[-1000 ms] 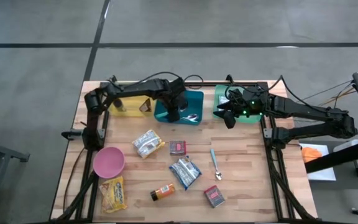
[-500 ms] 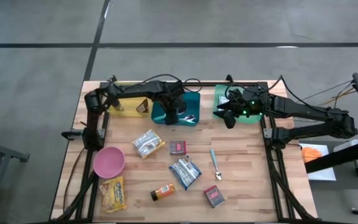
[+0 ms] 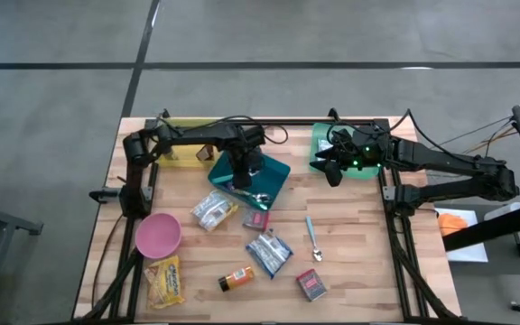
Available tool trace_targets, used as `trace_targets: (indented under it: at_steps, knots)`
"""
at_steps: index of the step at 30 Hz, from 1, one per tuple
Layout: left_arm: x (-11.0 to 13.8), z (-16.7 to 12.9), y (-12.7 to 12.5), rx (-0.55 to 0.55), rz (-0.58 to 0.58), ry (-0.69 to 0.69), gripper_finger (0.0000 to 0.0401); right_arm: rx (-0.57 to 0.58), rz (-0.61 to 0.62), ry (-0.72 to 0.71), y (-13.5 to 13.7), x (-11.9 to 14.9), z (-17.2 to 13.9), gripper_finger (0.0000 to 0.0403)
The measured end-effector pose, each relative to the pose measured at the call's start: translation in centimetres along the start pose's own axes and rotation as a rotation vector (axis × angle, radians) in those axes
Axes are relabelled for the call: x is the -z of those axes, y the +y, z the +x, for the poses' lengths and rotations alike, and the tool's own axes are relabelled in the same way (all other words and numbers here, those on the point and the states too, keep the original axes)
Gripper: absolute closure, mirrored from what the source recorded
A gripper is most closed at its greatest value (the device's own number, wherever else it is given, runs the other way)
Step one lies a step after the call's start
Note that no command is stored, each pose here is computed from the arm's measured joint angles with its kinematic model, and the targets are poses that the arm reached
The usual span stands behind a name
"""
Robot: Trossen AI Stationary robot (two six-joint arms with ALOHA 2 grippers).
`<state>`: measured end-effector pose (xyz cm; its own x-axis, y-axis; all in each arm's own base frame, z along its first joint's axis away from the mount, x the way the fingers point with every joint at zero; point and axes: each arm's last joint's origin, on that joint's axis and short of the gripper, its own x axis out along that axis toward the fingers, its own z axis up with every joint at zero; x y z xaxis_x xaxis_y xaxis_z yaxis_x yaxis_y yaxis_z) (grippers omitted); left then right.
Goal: Pick & Place Food Item
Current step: Put the light green spoon into the blue bin
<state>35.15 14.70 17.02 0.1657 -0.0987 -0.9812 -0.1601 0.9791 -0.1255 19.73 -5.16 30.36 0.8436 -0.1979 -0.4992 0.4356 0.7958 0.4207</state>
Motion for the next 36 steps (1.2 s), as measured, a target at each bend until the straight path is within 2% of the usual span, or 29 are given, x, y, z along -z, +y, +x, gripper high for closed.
trace_targets:
  at_steps: [6, 27, 36]
  knots:
    - [-0.1, 0.01, -0.11, -0.001, 0.005, -0.006, 0.0362, 0.0, -0.001, 0.0, 0.0, 0.0, 0.0, 0.0181]
    - [-0.18, 0.02, -0.3, -0.001, 0.096, -0.009, 0.0365, 0.001, -0.033, 0.001, 0.0, 0.01, 0.0, 0.0181]
    - [-0.17, 0.02, -0.32, 0.0, 0.102, -0.007, 0.0365, 0.001, -0.028, 0.001, 0.0, 0.01, 0.0, 0.0181]
